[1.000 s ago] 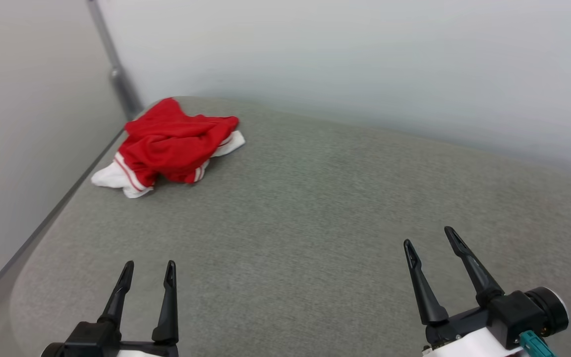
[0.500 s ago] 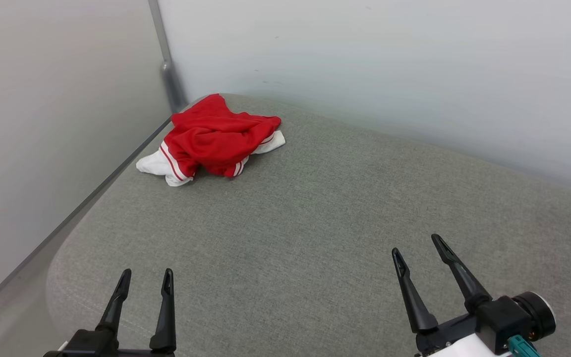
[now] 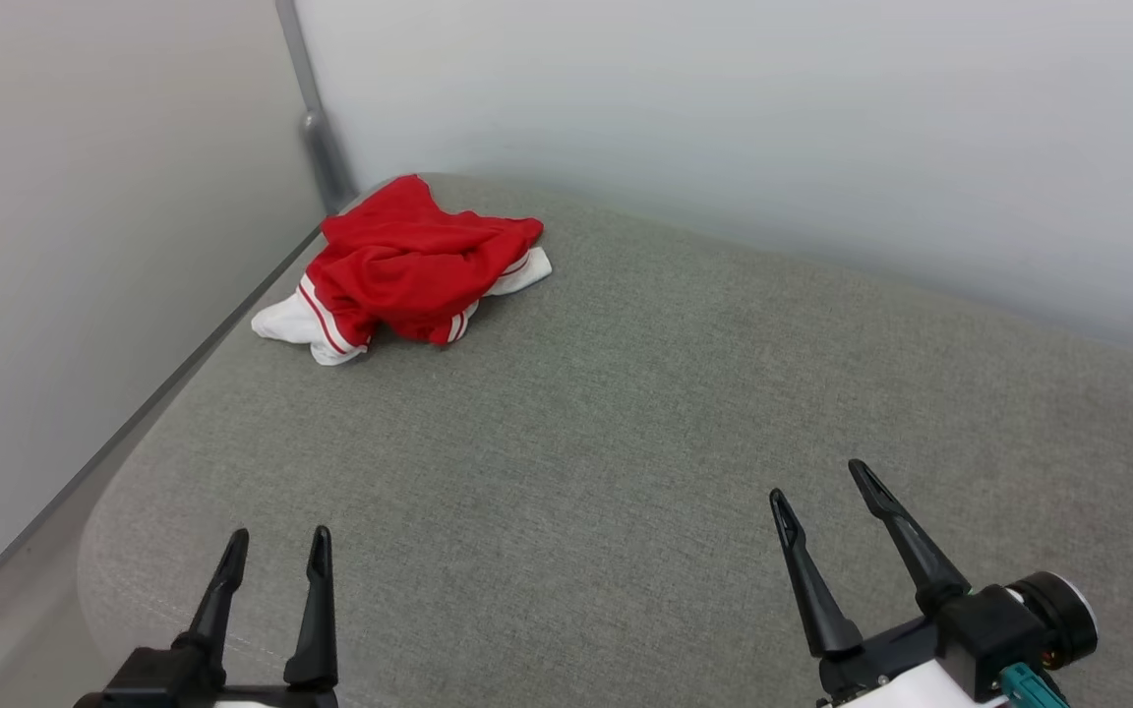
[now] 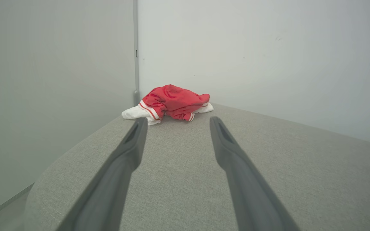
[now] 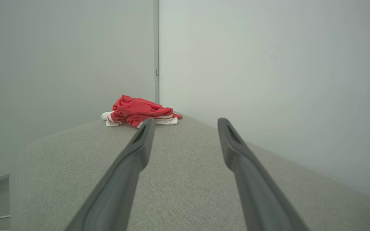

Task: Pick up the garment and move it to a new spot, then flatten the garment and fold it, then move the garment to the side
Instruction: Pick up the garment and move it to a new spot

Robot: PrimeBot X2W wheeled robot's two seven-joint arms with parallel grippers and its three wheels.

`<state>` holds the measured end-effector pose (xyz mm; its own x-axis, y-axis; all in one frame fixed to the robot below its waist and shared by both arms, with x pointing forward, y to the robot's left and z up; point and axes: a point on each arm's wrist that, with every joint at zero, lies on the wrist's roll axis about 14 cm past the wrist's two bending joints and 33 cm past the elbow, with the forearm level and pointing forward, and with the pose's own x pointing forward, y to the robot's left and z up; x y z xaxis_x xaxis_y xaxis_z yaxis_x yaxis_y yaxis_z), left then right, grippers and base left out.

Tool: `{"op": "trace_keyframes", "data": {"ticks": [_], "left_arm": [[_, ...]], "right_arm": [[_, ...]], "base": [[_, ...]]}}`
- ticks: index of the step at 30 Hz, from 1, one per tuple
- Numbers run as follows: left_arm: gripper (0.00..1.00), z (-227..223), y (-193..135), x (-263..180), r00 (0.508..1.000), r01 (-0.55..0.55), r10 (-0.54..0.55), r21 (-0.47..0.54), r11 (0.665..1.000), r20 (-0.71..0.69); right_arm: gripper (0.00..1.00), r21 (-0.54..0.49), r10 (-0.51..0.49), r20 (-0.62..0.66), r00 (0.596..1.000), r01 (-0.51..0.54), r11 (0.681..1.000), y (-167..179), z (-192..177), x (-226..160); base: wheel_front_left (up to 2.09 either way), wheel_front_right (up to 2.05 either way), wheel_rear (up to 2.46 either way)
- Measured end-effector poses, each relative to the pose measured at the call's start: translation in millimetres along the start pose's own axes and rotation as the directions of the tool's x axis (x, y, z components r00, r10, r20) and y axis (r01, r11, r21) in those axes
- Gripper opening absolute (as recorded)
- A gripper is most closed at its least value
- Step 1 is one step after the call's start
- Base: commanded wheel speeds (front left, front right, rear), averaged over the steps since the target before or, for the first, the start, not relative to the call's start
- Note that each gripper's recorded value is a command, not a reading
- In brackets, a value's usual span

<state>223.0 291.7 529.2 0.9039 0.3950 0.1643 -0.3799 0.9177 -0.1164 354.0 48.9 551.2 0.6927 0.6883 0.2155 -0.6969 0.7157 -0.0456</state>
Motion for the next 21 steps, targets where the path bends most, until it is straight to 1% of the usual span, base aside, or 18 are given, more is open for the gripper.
{"op": "trace_keyframes", "data": {"ticks": [3,5,8,10,13,17,21], "left_arm": [[1.0,2,-1,11,1.0,0.004,-0.004,0.005,1.0,0.004],[1.0,-1,-10,21,0.999,0.039,-0.038,0.049,0.998,-0.009],[1.0,-12,-18,38,0.997,0.065,-0.062,0.055,0.996,-0.043],[1.0,-18,-21,54,0.995,0.083,-0.079,0.059,0.995,-0.058],[1.0,-28,-27,83,0.986,0.143,-0.135,0.087,0.986,-0.093],[1.0,-53,-32,123,0.96,0.226,-0.204,0.099,0.969,-0.19],[1.0,-67,-34,174,0.915,0.297,-0.251,0.107,0.949,-0.315]], "right_arm": [[1.0,-0.011,0.003,0.0,1.0,-0.003,1.0,-2,-3,4],[1.0,-0.017,-0.002,0.005,1.0,0.002,1.0,-8,-4,8],[1.0,-0.021,-0.011,-0.002,1.0,0.011,1.0,-19,-11,12],[1.0,-0.025,-0.02,-0.009,1.0,0.02,0.999,-29,-18,14],[1.0,-0.023,-0.041,-0.023,0.999,0.04,0.999,-45,-29,15],[1.0,-0.02,-0.072,-0.052,0.996,0.071,0.997,-66,-47,14],[1.0,-0.018,-0.1,-0.078,0.992,0.099,0.995,-85,-66,12]], "base": [[0.0,0.0,0.0],[0.0,0.0,0.0],[0.0,0.0,0.0],[0.0,0.0,0.0],[0.0,0.0,0.0],[0.0,0.0,0.0],[0.0,0.0,0.0]]}}
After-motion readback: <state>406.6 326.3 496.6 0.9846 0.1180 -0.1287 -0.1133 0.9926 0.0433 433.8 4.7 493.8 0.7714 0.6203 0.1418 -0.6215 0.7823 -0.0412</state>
